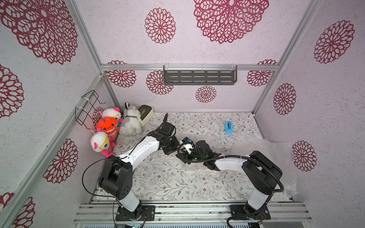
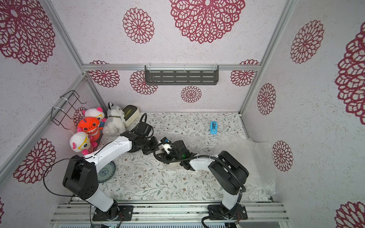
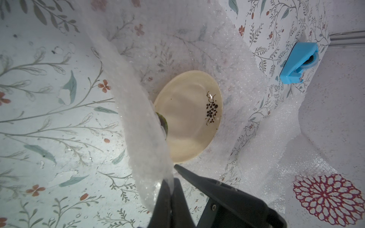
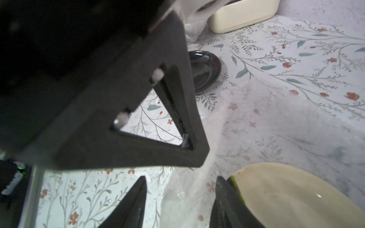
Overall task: Wrap dinner plates in bubble wrap
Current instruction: Wrap the plate in the bubble wrap.
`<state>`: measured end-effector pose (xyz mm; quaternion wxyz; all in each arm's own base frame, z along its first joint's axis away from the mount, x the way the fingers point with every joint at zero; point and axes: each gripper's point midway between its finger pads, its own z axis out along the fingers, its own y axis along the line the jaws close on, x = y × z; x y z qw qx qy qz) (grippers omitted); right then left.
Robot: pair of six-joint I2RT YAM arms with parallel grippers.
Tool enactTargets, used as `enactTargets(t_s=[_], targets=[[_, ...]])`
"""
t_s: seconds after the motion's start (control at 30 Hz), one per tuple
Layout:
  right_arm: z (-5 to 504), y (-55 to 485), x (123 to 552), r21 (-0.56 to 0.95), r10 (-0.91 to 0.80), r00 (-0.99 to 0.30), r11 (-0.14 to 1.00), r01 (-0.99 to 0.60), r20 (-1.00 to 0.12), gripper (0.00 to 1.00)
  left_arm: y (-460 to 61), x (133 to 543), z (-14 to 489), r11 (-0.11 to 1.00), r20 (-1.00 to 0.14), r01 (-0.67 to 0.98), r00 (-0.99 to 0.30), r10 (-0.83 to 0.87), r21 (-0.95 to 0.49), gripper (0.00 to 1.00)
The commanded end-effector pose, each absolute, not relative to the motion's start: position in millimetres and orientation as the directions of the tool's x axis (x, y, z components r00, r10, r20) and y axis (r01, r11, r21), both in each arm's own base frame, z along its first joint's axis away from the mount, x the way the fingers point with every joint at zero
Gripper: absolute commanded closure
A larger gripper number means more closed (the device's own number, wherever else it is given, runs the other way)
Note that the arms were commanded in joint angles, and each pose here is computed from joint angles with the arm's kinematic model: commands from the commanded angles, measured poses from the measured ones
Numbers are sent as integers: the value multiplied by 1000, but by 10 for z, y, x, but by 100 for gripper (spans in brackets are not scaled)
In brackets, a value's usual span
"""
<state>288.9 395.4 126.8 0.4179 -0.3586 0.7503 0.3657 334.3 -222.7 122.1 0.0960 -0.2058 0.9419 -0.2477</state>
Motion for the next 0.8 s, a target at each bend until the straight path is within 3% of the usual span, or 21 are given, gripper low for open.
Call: enactTargets(t_s=[0.0,0.07,0.17,0.23,0.37,0.47,0.6,0.77], targets=[[1445,4017,3057,266,-141,-395,533,-803,-908,61,-2296,3449,1328,772,-101,-335,-885,-454,-541,100],[1395,3941,3157,273,-125,-421,593,-758,-898,82,-2300,3449,1362,771,-106,-323,-888,-447,-550,100],[1406,3844,3215,291,-110,-449,623,-726,-887,100,-2323,3444,1412,771,-116,-297,-896,-430,-564,94],[1408,3736,3267,325,-80,-484,645,-692,-871,100,-2321,3457,1457,773,-131,-275,-899,-417,-571,85],[1292,3468,3439,462,33,-608,683,-566,-793,100,-2249,3490,1547,809,-197,-218,-905,-377,-546,48],[1201,3358,3543,557,115,-682,682,-474,-722,100,-2161,3505,1577,860,-252,-171,-913,-322,-481,36],[1049,3250,3648,650,205,-748,666,-366,-632,100,-2293,3503,1535,865,-259,-69,-939,-224,-498,38],[854,3180,3730,711,260,-801,649,-269,-540,100,-2621,3481,1309,839,-205,33,-974,-95,-543,55]])
